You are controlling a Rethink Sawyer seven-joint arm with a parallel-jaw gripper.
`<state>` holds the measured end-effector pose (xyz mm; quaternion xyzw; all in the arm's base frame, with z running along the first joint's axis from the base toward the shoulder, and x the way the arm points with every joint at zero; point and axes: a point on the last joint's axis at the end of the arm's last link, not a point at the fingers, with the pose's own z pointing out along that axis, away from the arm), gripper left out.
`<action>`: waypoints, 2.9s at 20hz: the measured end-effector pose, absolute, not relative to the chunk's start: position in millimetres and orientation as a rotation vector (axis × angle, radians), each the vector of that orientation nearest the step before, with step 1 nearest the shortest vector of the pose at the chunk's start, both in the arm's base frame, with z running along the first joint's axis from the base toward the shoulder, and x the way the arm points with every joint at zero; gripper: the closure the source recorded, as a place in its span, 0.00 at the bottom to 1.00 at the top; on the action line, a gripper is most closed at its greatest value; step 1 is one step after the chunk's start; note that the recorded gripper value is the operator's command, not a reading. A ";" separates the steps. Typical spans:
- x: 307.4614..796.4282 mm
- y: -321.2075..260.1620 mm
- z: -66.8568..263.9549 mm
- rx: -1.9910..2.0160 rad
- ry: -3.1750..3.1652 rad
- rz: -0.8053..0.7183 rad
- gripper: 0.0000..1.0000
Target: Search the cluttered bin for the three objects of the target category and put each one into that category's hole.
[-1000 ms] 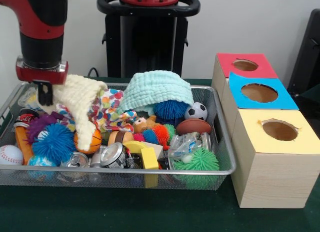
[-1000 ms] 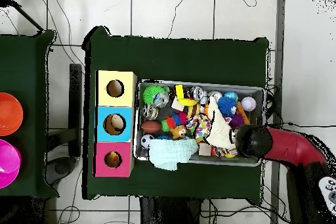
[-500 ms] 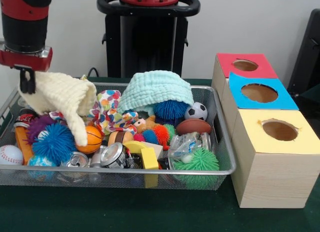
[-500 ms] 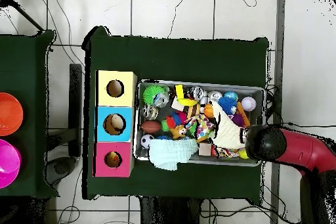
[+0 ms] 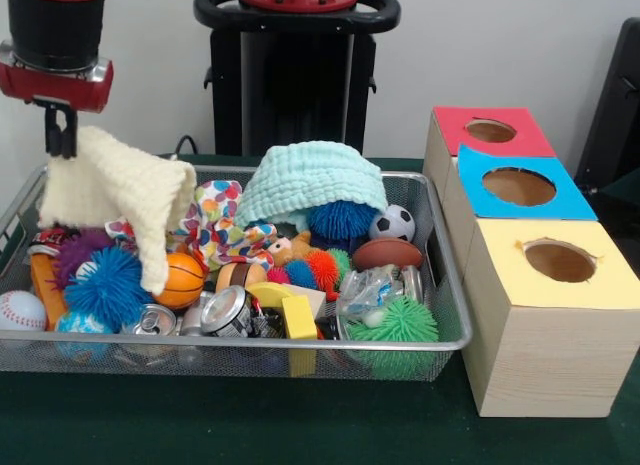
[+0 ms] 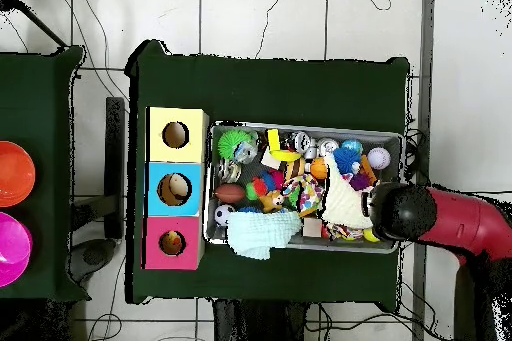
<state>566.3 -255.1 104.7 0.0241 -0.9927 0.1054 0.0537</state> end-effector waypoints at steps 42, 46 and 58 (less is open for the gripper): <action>596.8 -68.7 59.4 0.229 -3.053 0.061 1.00; 591.3 -58.0 60.6 0.151 -3.040 0.052 1.00; 574.9 -65.4 47.2 -0.267 -3.039 0.146 1.00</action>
